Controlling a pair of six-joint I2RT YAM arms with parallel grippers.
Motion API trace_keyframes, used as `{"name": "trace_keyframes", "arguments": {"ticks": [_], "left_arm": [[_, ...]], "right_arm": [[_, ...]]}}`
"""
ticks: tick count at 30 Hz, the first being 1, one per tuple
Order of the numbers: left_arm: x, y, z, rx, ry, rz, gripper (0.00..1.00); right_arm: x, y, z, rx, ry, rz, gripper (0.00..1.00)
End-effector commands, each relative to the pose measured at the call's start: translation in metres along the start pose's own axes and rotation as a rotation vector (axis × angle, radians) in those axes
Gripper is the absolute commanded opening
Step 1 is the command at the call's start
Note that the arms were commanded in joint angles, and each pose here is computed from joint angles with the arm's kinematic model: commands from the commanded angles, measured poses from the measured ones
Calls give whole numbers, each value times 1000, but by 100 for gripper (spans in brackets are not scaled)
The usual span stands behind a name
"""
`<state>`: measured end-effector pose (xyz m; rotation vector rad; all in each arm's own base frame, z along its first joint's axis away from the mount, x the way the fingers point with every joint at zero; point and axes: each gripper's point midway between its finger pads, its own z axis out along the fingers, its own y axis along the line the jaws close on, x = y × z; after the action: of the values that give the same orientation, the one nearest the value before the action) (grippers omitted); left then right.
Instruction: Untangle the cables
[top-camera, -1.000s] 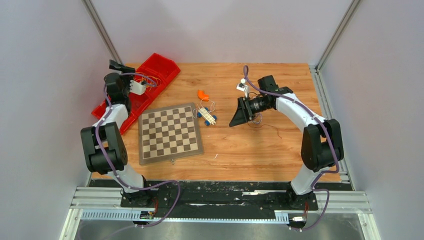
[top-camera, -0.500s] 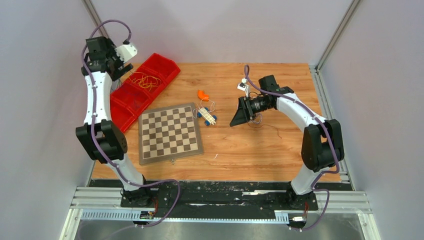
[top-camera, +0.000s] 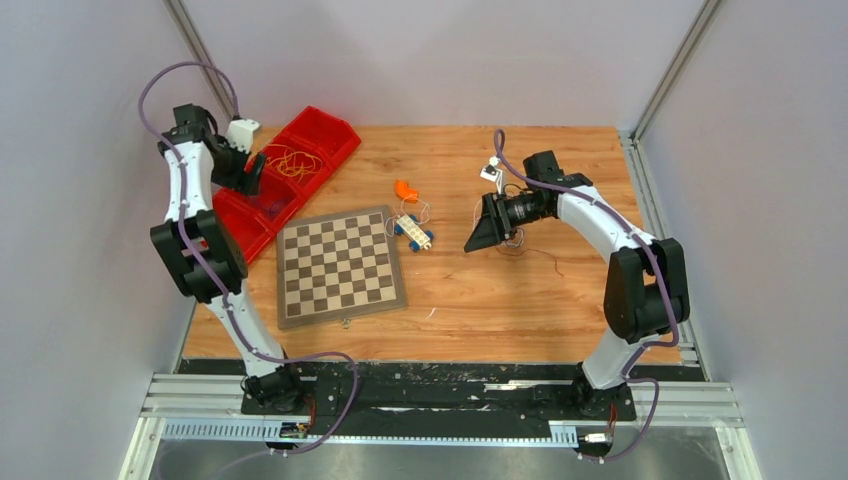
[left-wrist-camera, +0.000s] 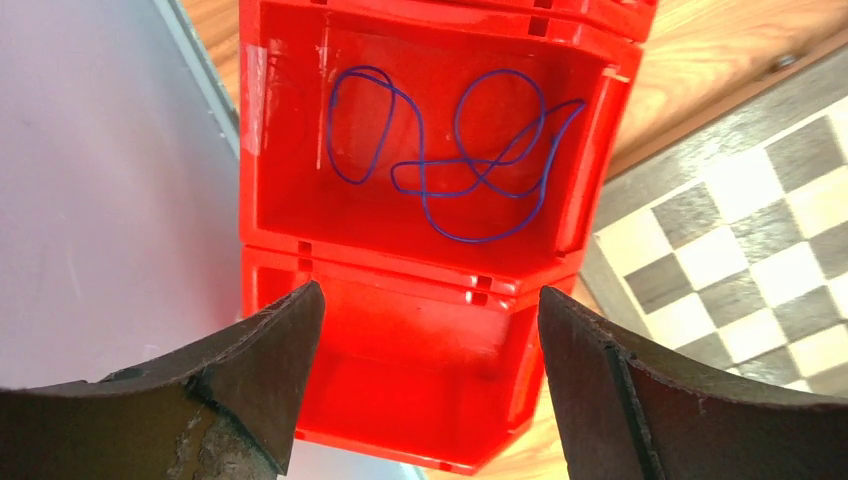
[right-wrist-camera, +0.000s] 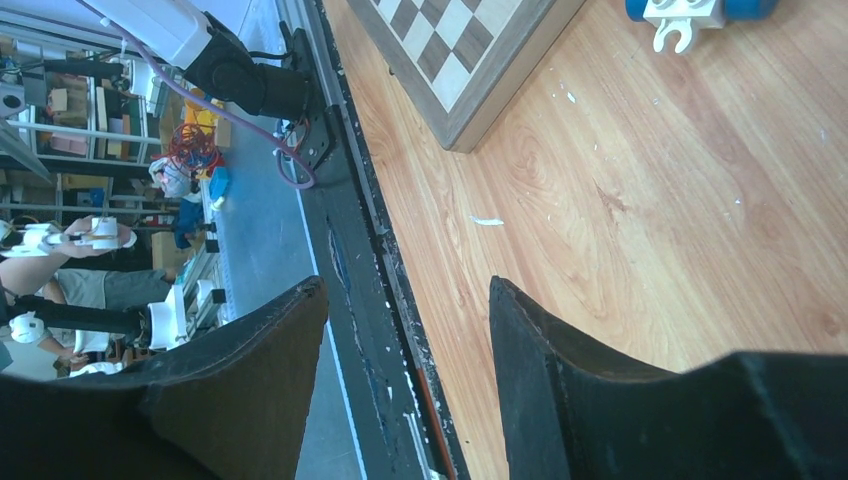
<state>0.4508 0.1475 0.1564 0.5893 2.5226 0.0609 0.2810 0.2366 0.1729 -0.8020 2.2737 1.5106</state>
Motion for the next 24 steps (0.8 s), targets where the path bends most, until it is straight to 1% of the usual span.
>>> {"name": "trace_keyframes", "arguments": {"ticks": [1, 4, 6, 7, 9, 10, 11, 12, 13, 14, 15, 16, 17, 18, 19, 20, 24], "left_arm": [[-42, -23, -47, 94, -207, -103, 87], [-57, -42, -74, 116, -282, -147, 89], [-67, -59, -93, 158, -323, -167, 92], [-70, -69, -99, 182, -330, -170, 98], [-77, -93, -115, 202, -344, -143, 100], [-83, -112, -124, 211, -364, -106, 100], [-78, -125, -121, 221, -353, -101, 100], [-92, -139, -141, 206, -430, -67, 100], [-85, -155, -135, 242, -431, -77, 100], [-98, -168, -157, 240, -518, -74, 100], [-92, -183, -150, 288, -516, -95, 100], [-101, -198, -165, 306, -573, -89, 100], [-95, -211, -167, 327, -575, -88, 100], [-98, -227, -167, 357, -581, -68, 100], [-91, -233, -164, 355, -572, -70, 100], [-93, -251, -163, 388, -575, -36, 100], [-74, -293, -152, 453, -535, 29, 100]], "right_arm": [[-5, 12, -5, -38, -22, -57, 60], [-10, 11, -7, -18, -28, -68, 60], [-15, 7, -13, 36, -36, -92, 60], [-16, 0, -17, 94, -36, -110, 60], [-22, -11, -29, 206, -45, -160, 59], [-24, -19, -37, 277, -49, -176, 59], [-27, -26, -45, 346, -52, -196, 59], [-29, -34, -52, 415, -51, -206, 59], [-32, -43, -61, 489, -51, -215, 59], [-34, -54, -69, 561, -45, -216, 59], [-35, -65, -76, 627, -36, -213, 59], [-36, -74, -82, 670, -31, -206, 58], [-36, -83, -87, 699, -27, -191, 58], [-37, -90, -91, 715, -27, -175, 58], [-38, -98, -93, 728, -28, -159, 58], [-38, -107, -94, 743, -23, -143, 58], [-46, -144, -89, 786, -9, -92, 59]]}}
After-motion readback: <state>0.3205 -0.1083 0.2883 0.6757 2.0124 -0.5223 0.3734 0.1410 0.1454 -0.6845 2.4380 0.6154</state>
